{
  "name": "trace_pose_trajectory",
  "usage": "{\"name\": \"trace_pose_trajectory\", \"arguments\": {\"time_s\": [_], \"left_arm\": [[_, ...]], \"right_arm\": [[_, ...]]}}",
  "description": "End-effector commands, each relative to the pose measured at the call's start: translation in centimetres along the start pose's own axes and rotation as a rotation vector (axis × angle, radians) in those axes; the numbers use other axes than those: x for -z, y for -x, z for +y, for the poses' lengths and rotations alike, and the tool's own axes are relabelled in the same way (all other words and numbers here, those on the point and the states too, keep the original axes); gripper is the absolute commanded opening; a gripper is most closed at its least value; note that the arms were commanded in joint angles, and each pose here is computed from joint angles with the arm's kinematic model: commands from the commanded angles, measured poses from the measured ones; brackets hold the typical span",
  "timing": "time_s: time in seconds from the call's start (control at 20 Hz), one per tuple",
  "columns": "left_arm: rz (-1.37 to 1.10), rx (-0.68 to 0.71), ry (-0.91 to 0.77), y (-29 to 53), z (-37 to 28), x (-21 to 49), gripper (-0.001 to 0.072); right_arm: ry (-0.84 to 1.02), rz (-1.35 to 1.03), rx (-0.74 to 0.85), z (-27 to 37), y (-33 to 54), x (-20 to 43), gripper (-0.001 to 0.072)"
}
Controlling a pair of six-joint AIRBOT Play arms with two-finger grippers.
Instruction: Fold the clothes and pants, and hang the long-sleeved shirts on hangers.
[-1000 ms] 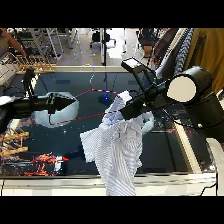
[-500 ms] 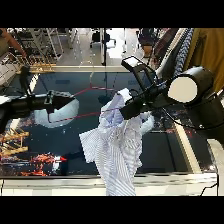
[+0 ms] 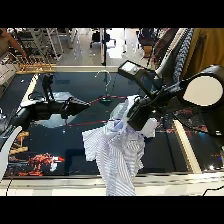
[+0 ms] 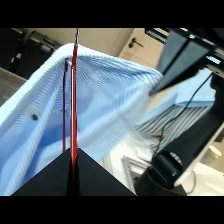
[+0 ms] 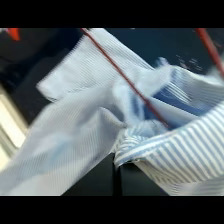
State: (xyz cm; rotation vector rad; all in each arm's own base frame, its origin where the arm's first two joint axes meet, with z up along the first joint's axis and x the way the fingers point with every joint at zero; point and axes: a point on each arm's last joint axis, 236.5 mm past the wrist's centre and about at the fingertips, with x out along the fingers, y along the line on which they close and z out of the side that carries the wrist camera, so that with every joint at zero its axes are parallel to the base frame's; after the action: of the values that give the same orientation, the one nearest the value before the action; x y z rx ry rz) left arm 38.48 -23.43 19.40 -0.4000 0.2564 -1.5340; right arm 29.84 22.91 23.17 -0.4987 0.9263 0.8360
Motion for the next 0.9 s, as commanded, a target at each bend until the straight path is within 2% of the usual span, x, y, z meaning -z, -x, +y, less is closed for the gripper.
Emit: {"name": "trace_pose_trajectory", "arguments": {"time_s": [0.0, 0.2, 0.4, 0.5, 0.65, 0.85], "left_arm": [[0.09, 0.033, 0.08, 1.9, -0.3, 2.5, 0.0013], [0.138, 0.079, 0.129, 3.1, -1.6, 3.4, 0.0013], [0.145, 0.092, 0.144, 2.5, -1.9, 3.6, 0.0013], [0.126, 0.105, 0.15, 1.9, -2.2, 3.2, 0.0013], [0.091, 0.097, 0.148, 1.2, -1.9, 2.4, 0.0013], [0.013, 0.011, 0.128, 0.9, 0.3, 0.8, 0.0012]], "right_arm": [[0.063, 0.047, 0.119, -2.6, 0.9, 1.3, 0.0021], [0.23, -0.016, 0.188, -4.2, 0.8, -0.7, 0.002], [0.318, -0.15, 0.239, -4.9, 0.9, -4.4, 0.0019], [0.312, -0.176, 0.158, -3.2, 0.1, -4.9, 0.0019], [0.305, -0.242, -0.056, 2.0, -0.2, -5.8, 0.002], [0.36, -0.124, -0.224, 7.0, 0.0, -2.6, 0.002]]}}
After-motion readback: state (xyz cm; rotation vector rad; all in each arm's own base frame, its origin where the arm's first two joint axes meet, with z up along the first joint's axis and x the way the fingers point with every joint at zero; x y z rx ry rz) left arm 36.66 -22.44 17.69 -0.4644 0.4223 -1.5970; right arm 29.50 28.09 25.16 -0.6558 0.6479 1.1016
